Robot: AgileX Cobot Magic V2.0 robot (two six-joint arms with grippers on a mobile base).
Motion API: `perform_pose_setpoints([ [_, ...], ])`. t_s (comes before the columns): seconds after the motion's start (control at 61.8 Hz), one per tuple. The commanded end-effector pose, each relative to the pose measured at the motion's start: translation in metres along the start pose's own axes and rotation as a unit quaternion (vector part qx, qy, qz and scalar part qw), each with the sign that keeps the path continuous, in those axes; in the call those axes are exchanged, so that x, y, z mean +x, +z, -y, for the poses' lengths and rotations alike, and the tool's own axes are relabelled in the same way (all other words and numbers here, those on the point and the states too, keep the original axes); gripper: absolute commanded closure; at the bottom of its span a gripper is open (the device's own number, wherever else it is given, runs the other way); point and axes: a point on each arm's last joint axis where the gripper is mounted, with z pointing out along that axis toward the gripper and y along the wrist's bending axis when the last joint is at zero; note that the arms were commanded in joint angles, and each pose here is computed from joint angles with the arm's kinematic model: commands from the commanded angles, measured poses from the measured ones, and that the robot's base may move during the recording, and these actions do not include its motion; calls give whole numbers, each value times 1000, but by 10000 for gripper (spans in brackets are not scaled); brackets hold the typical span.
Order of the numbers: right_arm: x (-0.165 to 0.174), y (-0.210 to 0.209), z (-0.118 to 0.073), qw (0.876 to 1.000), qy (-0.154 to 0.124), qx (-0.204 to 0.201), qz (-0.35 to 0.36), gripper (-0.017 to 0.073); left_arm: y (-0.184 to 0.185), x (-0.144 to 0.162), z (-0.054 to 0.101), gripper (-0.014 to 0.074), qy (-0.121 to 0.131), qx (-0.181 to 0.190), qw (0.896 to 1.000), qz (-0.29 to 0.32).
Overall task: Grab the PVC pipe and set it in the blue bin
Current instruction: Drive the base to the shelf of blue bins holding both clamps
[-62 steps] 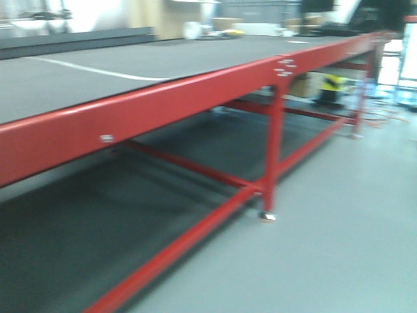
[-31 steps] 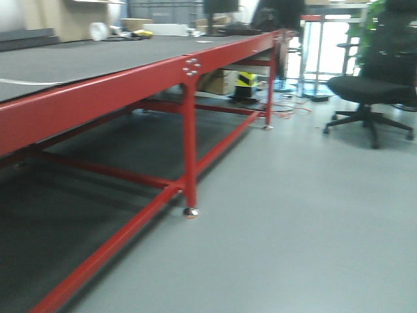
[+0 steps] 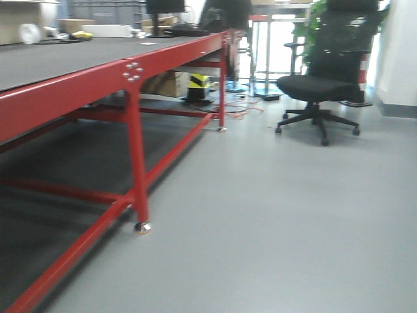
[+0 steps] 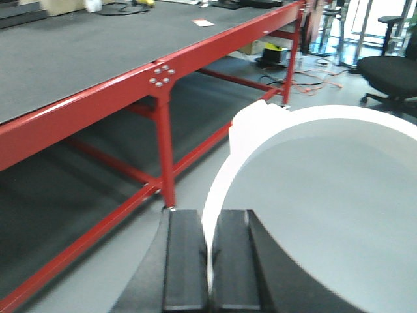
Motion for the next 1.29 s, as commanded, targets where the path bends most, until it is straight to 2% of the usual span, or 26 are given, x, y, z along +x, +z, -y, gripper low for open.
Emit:
perform_pose_setpoints([
  [0.0, -2, 0, 0, 1000, -2, 3, 11, 727, -1, -2, 1, 704, -1, 3, 1000, 13],
  [1.279, -2, 0, 0, 1000, -2, 3, 11, 727, -1, -5, 1, 704, -1, 3, 1000, 26],
])
